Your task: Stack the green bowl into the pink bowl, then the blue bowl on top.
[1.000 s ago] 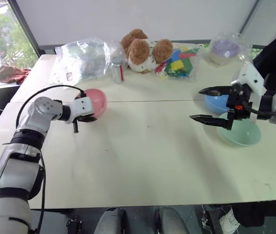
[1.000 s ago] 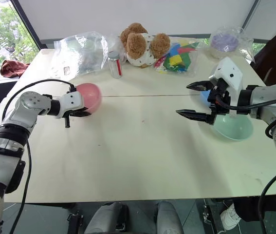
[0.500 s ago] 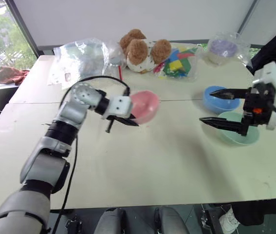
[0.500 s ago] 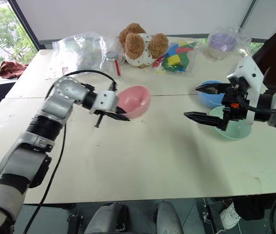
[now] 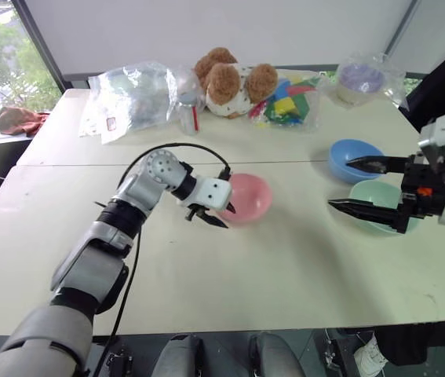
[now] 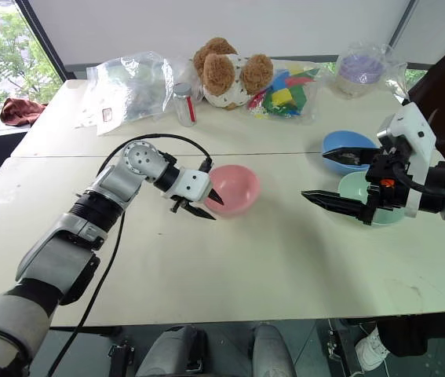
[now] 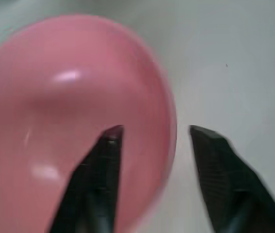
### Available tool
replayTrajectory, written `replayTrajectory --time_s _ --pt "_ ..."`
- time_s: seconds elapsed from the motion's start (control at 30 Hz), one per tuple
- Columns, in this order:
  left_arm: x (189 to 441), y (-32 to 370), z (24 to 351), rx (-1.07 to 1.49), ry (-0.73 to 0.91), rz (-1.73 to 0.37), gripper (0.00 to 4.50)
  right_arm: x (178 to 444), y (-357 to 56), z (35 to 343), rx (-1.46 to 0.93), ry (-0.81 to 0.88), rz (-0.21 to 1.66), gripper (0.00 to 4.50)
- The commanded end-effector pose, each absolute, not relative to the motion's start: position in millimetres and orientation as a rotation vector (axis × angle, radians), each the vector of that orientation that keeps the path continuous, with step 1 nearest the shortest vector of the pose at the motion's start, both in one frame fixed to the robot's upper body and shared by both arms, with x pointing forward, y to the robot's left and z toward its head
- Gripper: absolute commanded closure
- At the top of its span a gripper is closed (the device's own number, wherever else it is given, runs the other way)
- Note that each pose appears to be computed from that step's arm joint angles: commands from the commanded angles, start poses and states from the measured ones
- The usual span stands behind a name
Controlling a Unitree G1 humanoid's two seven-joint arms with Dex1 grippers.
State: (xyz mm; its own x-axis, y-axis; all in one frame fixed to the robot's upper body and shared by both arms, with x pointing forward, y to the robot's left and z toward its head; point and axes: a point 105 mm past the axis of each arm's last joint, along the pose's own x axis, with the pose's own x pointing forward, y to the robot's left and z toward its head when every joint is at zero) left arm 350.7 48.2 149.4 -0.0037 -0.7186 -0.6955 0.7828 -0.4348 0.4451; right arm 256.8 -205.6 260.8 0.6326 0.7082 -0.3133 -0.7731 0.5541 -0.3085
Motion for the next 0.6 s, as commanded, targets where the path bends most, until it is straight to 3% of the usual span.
replayTrajectory --time_s 0.03,0.07,0.27,0.37,0.43,0.6 --pt "353.6 43.2 171.1 1.160 -0.016 -1.653 0.43 254.4 -209.4 271.8 -0.485 0.130 0.849 0.00" --pt "354.7 41.4 179.6 1.137 -0.046 -1.636 0.04 255.3 -211.3 269.9 -0.484 0.142 0.842 0.00" --pt "348.7 54.7 256.5 0.780 -0.202 -1.546 0.04 266.9 -238.4 252.3 -0.496 0.230 0.722 0.00" --pt "323.1 88.4 292.7 0.526 -0.204 -1.598 0.04 273.4 -254.9 237.4 -0.508 0.310 0.653 0.00" --pt "309.5 111.8 304.6 0.424 -0.174 -1.595 0.04 280.3 -269.4 223.6 -0.553 0.383 0.586 0.00" --pt "301.9 158.2 307.3 0.369 -0.100 -1.451 0.04 292.0 -295.7 192.1 -0.649 0.520 0.510 0.00"
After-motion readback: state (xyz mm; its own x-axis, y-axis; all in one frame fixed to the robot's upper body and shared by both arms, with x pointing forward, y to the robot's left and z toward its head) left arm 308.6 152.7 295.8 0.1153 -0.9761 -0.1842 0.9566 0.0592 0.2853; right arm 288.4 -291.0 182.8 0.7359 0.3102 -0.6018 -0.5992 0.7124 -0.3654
